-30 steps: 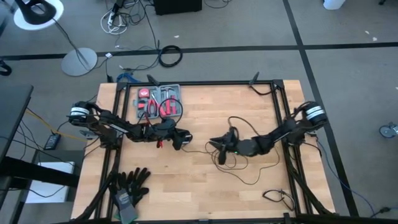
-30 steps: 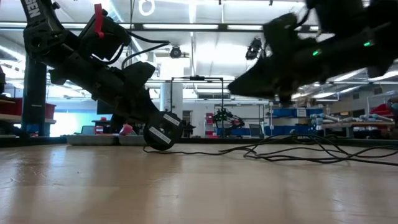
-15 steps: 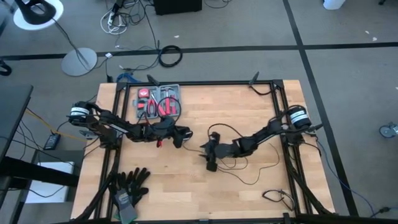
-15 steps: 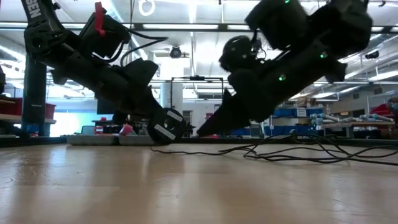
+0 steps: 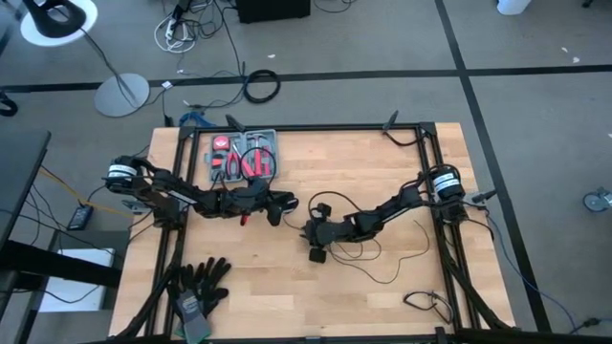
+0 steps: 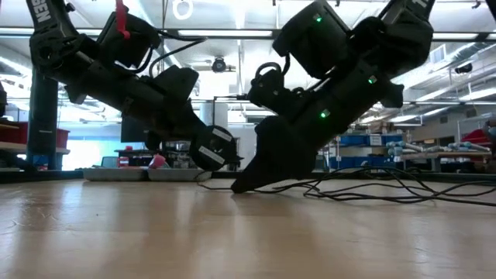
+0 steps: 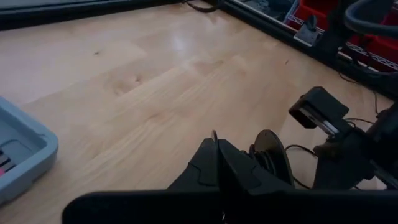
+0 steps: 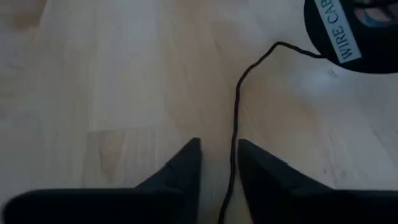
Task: Coil cords
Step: Coil the black wire onto the spool
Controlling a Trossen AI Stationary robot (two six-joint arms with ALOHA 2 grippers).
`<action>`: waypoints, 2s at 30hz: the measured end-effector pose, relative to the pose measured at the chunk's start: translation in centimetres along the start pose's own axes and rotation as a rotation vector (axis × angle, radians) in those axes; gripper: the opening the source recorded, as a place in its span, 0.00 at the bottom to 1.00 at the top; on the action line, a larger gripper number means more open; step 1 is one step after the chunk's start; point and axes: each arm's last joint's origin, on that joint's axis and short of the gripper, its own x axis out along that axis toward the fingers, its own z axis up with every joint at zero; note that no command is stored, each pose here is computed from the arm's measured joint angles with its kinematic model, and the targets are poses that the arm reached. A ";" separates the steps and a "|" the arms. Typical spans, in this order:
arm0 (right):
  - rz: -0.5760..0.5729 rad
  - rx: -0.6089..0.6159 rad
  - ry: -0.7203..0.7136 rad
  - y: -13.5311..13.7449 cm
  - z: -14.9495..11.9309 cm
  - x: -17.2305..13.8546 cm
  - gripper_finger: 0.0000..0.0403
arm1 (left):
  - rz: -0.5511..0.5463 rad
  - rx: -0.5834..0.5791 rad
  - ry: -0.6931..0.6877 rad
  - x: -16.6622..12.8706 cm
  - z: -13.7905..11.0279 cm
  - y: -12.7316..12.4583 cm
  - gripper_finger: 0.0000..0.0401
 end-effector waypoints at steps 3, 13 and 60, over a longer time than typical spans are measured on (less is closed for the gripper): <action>-0.010 0.017 0.010 -0.1 -0.1 0.0 0.12 | -0.003 -0.002 -0.006 0.0 0.1 0.0 0.00; -0.035 0.072 0.015 -0.4 -0.2 0.1 0.01 | -0.054 -0.013 -0.092 -0.6 1.5 -0.6 0.00; -0.307 0.202 0.108 -4.1 3.5 -5.2 0.00 | -0.008 0.026 0.061 -1.0 0.5 0.0 0.00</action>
